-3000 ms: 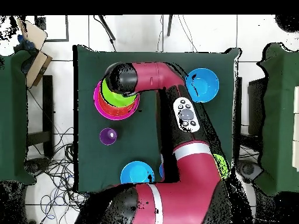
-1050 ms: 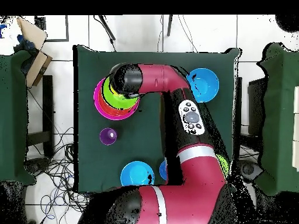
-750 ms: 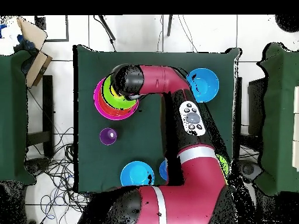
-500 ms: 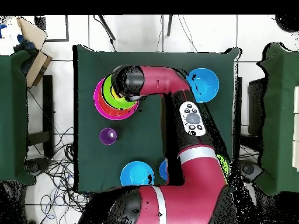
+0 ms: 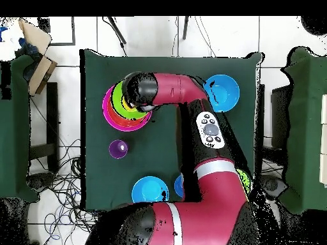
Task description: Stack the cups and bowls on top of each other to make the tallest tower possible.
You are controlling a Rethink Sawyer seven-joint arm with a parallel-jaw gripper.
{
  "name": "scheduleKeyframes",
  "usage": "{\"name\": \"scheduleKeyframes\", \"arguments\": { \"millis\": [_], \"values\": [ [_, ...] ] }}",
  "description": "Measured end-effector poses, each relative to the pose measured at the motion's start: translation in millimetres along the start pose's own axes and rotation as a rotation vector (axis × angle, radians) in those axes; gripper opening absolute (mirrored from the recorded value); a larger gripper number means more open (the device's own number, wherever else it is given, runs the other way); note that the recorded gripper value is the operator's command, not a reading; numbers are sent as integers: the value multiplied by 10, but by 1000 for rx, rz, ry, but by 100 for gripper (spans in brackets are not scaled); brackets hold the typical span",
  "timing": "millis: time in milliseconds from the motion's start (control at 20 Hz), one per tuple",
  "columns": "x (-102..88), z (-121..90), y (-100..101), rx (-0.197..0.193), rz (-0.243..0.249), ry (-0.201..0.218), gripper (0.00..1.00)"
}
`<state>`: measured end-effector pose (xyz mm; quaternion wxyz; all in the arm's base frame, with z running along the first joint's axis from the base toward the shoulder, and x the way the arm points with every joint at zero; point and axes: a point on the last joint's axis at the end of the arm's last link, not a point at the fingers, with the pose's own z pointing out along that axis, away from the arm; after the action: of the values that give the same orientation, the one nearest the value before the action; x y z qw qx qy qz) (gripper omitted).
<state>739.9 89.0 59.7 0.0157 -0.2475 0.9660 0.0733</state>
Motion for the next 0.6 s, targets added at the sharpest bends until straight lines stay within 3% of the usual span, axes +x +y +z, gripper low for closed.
{"name": "scheduleKeyframes", "arguments": {
  "millis": [50, 100, 600],
  "values": [
    [-1, 0, 2, -1, 0, 0, 0],
    [-10, 2, 14, -5, 3, -1, 100],
    [-45, -29, 35, -33, 28, -5, 100]
  ]
}}
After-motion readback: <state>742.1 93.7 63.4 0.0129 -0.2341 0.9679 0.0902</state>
